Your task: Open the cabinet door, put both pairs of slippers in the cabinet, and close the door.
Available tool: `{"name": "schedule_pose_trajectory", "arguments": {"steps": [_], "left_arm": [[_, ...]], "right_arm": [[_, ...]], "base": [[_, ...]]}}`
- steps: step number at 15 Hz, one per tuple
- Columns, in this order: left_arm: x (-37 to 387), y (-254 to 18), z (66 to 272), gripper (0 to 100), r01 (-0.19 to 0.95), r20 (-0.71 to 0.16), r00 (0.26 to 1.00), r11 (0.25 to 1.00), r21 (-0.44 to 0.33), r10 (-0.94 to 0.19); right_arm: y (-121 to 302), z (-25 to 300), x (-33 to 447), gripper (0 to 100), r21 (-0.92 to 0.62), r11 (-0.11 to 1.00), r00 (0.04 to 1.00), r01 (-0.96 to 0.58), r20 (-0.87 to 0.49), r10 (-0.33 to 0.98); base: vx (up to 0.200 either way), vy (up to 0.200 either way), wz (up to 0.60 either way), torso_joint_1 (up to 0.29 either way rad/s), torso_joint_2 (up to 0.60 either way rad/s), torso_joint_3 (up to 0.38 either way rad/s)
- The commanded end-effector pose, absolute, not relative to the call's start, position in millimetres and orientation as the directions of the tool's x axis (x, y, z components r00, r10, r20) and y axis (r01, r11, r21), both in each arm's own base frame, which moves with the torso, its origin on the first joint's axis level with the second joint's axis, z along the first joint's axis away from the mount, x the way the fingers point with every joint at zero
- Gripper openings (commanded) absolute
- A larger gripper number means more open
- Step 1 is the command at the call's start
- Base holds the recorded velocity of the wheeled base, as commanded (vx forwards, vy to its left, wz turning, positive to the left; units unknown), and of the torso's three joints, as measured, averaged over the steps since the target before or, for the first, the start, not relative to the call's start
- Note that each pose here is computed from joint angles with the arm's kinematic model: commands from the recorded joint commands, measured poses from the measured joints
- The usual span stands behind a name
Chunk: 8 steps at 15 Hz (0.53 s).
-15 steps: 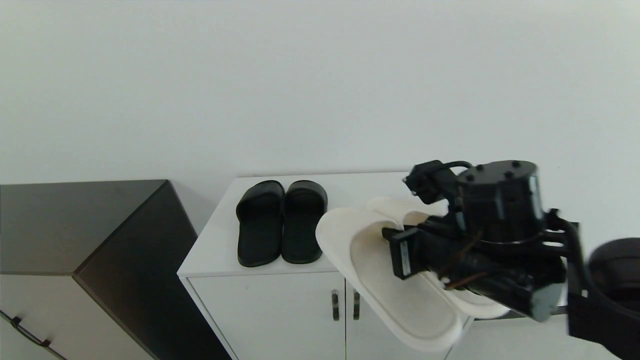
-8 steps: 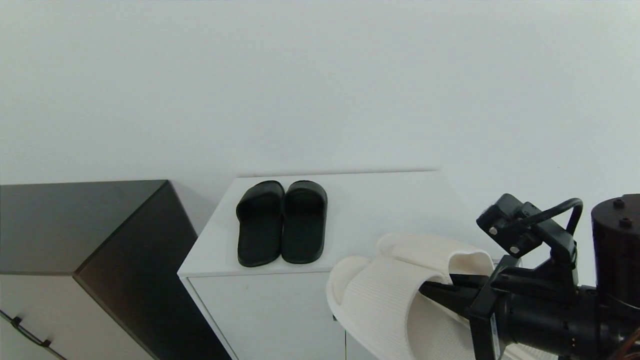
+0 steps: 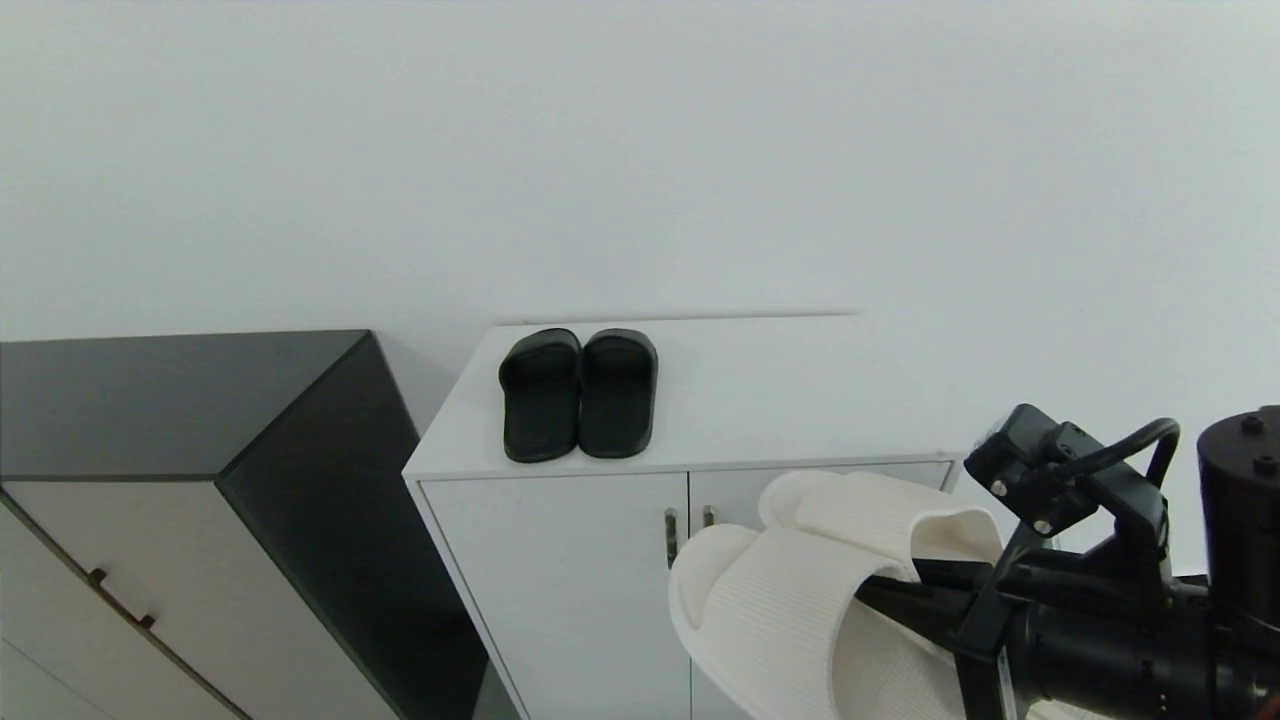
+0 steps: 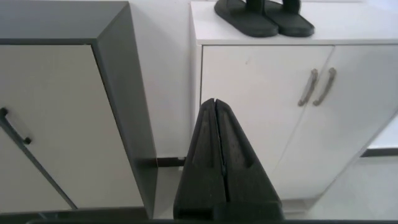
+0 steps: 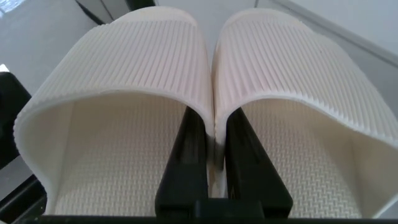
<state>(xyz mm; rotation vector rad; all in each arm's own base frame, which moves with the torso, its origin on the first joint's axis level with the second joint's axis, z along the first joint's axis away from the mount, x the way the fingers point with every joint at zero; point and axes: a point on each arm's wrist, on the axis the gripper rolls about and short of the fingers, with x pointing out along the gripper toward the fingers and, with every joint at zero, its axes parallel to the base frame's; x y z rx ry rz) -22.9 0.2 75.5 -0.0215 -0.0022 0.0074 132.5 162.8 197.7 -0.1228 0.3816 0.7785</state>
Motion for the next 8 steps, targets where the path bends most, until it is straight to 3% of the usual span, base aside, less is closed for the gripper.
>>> {"name": "schedule_pose_trajectory", "arguments": {"steps": [1,8], "left_arm": [[-22.8,0.2,75.6,0,-0.009,0.002,1.0,1.0,-0.021,0.009],[-22.8,0.2,75.6,0,-0.009,0.002,1.0,1.0,-0.017,0.009]], "right_arm": [[162.0,196.4,132.3,0,0.029,0.707,0.645,-0.707,-0.383,0.661],[159.5,190.6,130.2,0,0.008,0.699,0.638,-0.715,-0.401,0.657]], "base": [[0.0,0.0,0.0,0.0,0.0,0.0],[0.0,0.0,0.0,-0.018,0.05,0.026]]}}
